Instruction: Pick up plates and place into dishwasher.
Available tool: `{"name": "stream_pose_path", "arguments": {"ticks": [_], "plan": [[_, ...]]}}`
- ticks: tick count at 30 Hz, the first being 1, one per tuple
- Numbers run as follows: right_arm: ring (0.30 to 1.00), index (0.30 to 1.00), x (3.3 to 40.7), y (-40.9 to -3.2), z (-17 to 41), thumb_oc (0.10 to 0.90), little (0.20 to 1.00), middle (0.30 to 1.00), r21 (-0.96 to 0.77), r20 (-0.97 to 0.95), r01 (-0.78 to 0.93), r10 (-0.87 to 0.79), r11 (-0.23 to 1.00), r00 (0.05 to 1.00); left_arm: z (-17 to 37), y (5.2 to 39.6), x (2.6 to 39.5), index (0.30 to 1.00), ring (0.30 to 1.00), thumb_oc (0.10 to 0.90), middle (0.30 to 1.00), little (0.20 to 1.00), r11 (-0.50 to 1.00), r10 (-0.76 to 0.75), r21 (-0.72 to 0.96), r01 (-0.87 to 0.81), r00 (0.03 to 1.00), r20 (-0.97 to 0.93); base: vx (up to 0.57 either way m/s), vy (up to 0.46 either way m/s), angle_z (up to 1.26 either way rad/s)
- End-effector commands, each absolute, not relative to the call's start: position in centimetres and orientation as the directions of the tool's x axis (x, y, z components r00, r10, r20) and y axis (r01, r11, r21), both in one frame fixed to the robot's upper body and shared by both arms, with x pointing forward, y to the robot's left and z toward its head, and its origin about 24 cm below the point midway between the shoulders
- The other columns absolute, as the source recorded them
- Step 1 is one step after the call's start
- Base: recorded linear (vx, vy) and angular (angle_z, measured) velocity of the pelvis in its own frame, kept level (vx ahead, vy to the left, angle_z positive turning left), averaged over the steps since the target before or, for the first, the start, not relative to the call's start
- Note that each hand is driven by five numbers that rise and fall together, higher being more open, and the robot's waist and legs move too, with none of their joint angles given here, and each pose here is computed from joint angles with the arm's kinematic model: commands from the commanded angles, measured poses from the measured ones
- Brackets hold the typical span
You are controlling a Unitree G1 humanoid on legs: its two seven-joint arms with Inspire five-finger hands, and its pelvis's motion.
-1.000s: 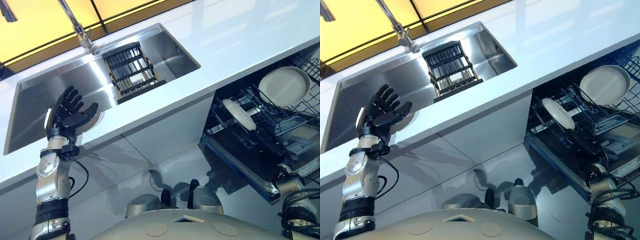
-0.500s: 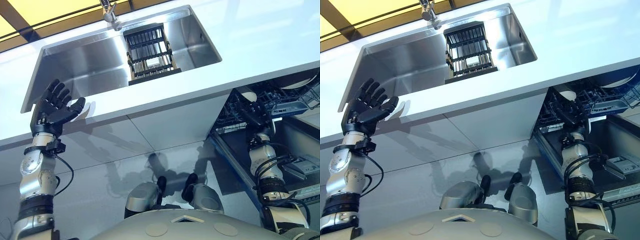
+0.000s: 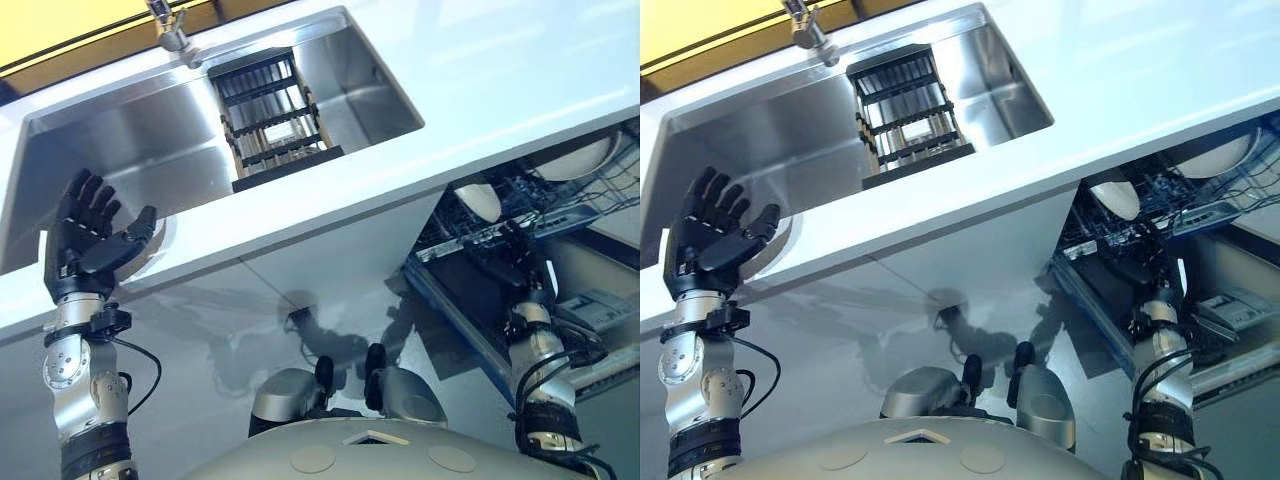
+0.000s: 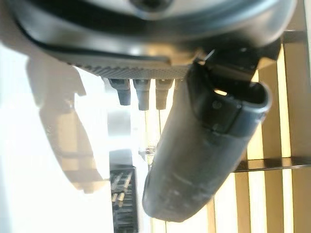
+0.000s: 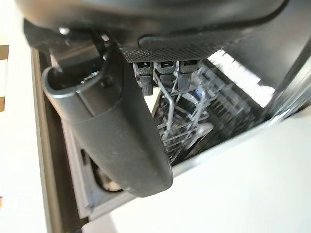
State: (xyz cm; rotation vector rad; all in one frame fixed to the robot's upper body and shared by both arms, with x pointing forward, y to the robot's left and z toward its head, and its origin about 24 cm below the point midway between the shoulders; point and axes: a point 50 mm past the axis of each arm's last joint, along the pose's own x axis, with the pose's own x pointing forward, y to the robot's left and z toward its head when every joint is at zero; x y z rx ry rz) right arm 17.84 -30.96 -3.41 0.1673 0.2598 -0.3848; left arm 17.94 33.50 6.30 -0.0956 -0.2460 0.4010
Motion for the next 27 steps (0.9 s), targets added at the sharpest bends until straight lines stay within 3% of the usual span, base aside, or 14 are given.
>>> {"name": "stream_pose_path", "arguments": {"ticks": [1, 7, 14, 17, 19, 24, 27], "plan": [[0.900, 0.900, 20.1, -32.7, 2.5, 0.800, 0.900, 0.900, 0.135, 0.068, 0.316, -0.327, 0.939, 0.942, 8.4, 33.9, 19.9, 0.900, 0.900, 0.800, 0.900, 0.900, 0.945, 0.326, -0.104, -0.309, 0.887, 0.327, -0.15, -0.051, -0.23], [0.900, 0.900, 20.4, -33.1, 2.1, 0.800, 0.900, 0.900, 0.208, 0.049, 0.314, -0.331, 0.926, 0.942, 9.0, 34.0, 21.2, 0.900, 0.900, 0.800, 0.900, 0.900, 0.948, 0.320, -0.110, -0.300, 0.885, 0.339, -0.10, -0.050, -0.29], [0.900, 0.900, 21.4, -32.5, 1.5, 0.800, 0.900, 0.900, 0.315, 0.002, 0.212, -0.224, 0.925, 0.975, 9.7, 33.8, 22.1, 0.900, 0.900, 0.800, 0.900, 0.900, 0.954, 0.300, -0.104, -0.282, 0.886, 0.353, -0.05, -0.055, -0.15], [0.900, 0.900, 24.3, -29.3, 1.8, 0.800, 0.900, 0.900, 0.657, 0.026, 0.048, -0.087, 0.752, 0.996, 10.0, 33.0, 22.9, 0.900, 0.900, 0.800, 0.900, 0.900, 0.966, 0.256, -0.080, -0.244, 0.903, 0.346, 0.03, -0.048, -0.01], [0.900, 0.900, 25.8, -26.8, 2.1, 0.800, 0.900, 0.900, 0.747, 0.059, -0.033, -0.017, 0.664, 0.998, 10.1, 32.4, 23.2, 0.900, 0.900, 0.800, 0.900, 0.900, 0.973, 0.229, -0.074, -0.217, 0.913, 0.338, 0.04, -0.032, 0.08], [0.900, 0.900, 27.1, -24.7, 3.5, 0.800, 0.900, 0.900, 0.616, 0.119, 0.018, -0.116, 0.788, 0.986, 9.8, 31.5, 23.3, 0.900, 0.900, 0.800, 0.900, 0.900, 0.979, 0.201, -0.082, -0.184, 0.924, 0.327, 0.02, -0.009, 0.28], [0.900, 0.900, 26.8, -25.4, 5.3, 0.800, 0.900, 0.900, 0.236, 0.193, 0.258, -0.305, 0.937, 0.932, 9.2, 31.5, 22.8, 0.900, 0.900, 0.800, 0.900, 0.900, 0.977, 0.215, -0.084, -0.198, 0.922, 0.321, 0.00, 0.016, 0.28]]}}
